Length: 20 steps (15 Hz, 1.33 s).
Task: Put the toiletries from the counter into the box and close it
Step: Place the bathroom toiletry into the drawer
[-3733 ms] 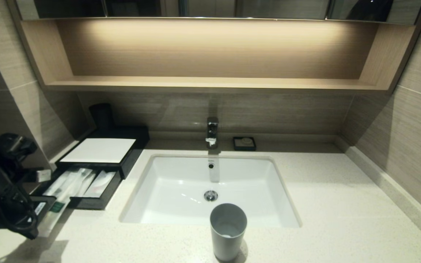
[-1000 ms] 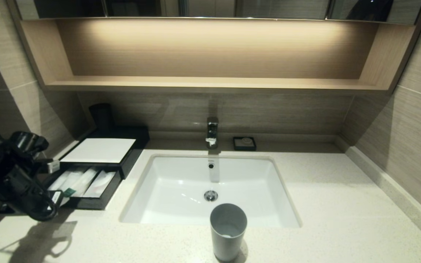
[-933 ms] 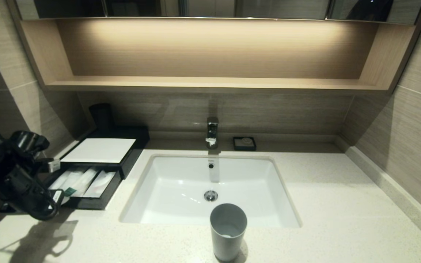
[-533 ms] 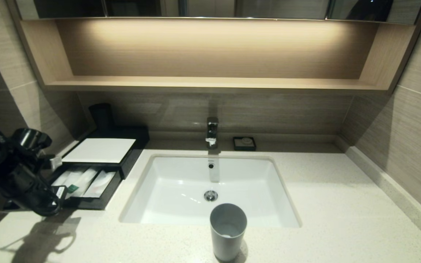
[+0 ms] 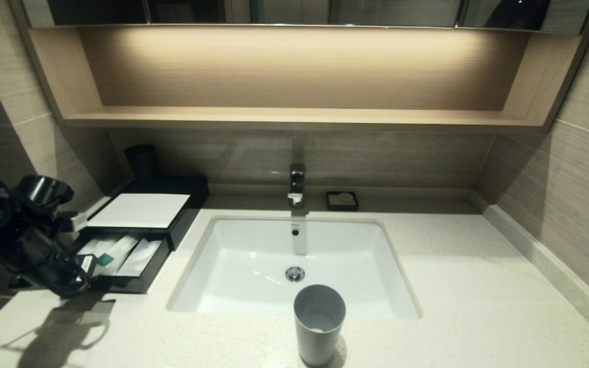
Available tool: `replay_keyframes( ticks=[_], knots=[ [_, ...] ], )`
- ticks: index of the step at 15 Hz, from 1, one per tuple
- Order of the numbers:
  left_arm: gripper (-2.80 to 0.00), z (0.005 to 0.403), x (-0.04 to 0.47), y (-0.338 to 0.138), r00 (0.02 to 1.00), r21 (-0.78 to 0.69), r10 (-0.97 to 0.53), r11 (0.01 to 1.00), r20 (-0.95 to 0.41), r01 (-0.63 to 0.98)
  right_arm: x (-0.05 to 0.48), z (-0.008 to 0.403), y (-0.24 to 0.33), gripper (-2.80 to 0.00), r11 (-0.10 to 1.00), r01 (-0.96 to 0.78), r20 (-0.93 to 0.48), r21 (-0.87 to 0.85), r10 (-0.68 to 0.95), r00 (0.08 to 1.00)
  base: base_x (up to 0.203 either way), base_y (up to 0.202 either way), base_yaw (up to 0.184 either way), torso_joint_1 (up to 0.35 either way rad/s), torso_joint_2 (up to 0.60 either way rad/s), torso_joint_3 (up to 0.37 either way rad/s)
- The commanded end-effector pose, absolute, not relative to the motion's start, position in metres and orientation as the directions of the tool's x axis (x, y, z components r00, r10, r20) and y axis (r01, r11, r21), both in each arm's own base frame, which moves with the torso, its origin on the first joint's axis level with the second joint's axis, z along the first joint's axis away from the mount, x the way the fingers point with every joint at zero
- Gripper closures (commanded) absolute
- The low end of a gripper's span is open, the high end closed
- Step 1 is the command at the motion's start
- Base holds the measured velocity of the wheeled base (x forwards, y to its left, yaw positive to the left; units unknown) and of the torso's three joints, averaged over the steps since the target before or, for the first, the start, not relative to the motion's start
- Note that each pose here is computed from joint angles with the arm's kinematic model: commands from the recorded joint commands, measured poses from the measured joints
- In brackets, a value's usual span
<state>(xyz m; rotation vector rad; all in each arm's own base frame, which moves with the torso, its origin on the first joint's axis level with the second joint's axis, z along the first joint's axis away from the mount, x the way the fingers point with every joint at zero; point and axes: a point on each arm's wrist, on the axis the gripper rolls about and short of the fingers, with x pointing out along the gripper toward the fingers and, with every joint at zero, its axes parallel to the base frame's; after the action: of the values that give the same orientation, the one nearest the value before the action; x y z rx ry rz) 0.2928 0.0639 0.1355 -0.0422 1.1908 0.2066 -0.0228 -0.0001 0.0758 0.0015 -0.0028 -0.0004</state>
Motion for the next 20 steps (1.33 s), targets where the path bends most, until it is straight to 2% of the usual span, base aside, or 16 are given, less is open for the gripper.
replay_keyframes(
  ticks=[1,13,20],
  knots=[
    [0.00,0.136,0.295,0.064,0.356,0.074,0.139,0.979,-0.924,-0.189,-0.023,0.075,0.000,0.00,1.000,0.000,0.003,0.002,0.000,1.000,0.000,0.000,0.000,0.000,0.00,0.000],
    [0.00,0.139,0.306,0.063,0.380,0.060,0.139,0.975,-0.914,-0.213,-0.023,0.075,0.000,0.00,1.000,0.000,0.003,0.002,0.000,1.000,0.000,0.000,0.000,0.000,0.00,0.000],
    [0.00,0.121,0.295,0.060,0.306,0.072,0.134,0.976,-0.942,-0.206,-0.023,0.075,0.000,0.00,1.000,0.000,0.003,0.002,0.000,1.000,0.000,0.000,0.000,0.000,0.00,0.000]
  ],
)
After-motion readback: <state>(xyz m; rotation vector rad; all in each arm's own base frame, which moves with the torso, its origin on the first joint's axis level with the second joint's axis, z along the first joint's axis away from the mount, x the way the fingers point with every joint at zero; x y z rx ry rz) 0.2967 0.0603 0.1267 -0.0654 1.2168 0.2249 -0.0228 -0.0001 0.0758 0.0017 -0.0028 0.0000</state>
